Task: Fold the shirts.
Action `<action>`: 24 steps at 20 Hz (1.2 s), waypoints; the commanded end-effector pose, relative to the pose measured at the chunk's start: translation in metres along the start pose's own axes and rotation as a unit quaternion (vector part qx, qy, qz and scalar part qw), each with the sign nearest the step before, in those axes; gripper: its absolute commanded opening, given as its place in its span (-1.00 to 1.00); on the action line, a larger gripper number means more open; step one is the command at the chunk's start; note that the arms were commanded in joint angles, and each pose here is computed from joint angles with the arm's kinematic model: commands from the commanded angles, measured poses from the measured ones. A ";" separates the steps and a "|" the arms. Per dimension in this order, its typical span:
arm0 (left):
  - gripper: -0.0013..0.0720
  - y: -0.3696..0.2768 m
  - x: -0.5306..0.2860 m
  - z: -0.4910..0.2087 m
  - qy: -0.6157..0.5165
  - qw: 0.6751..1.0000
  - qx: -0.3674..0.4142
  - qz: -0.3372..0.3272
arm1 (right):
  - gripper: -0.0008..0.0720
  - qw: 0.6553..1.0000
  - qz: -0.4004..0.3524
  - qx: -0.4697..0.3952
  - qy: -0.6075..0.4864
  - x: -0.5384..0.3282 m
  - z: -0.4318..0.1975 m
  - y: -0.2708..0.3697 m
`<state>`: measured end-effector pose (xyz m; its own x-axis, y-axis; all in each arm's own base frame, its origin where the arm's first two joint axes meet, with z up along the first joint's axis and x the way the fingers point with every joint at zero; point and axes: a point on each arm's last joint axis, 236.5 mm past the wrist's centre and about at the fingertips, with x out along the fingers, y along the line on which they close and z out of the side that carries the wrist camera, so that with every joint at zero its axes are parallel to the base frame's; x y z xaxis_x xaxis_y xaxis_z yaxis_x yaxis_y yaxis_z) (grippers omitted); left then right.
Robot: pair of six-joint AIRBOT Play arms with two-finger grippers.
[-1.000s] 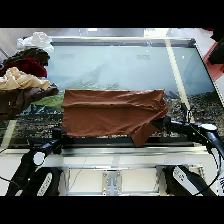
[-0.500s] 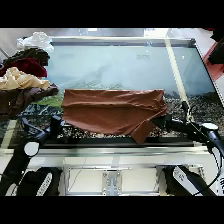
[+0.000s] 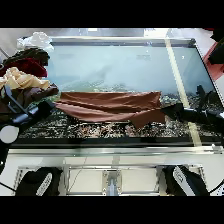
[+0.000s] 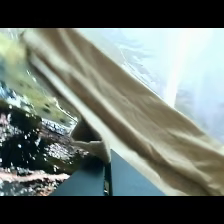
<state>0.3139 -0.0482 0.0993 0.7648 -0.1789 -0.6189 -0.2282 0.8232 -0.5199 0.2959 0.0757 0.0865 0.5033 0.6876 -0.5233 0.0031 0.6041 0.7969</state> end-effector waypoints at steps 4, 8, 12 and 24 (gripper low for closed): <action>-0.93 0.001 0.063 0.021 0.068 0.991 0.102 0.045 | -0.91 0.992 -0.069 -0.041 -0.102 -0.023 0.075 -0.003; -0.93 0.003 0.115 0.042 0.079 0.988 0.119 0.063 | -0.91 0.991 -0.090 -0.023 -0.101 0.015 0.097 -0.036; -0.93 0.017 0.150 0.036 0.111 0.982 0.125 0.086 | -0.91 0.991 -0.113 -0.015 -0.076 0.069 0.114 -0.075; -0.93 0.053 0.181 -0.001 0.177 0.967 0.134 0.122 | -0.91 0.987 -0.147 -0.010 -0.057 0.126 0.156 -0.130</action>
<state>0.4404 -0.0383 -0.0352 0.4550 -0.0984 -0.8850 -0.1752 0.9645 -0.1973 0.4920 0.0199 -0.0216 0.6037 0.4346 -0.6683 0.1469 0.7633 0.6291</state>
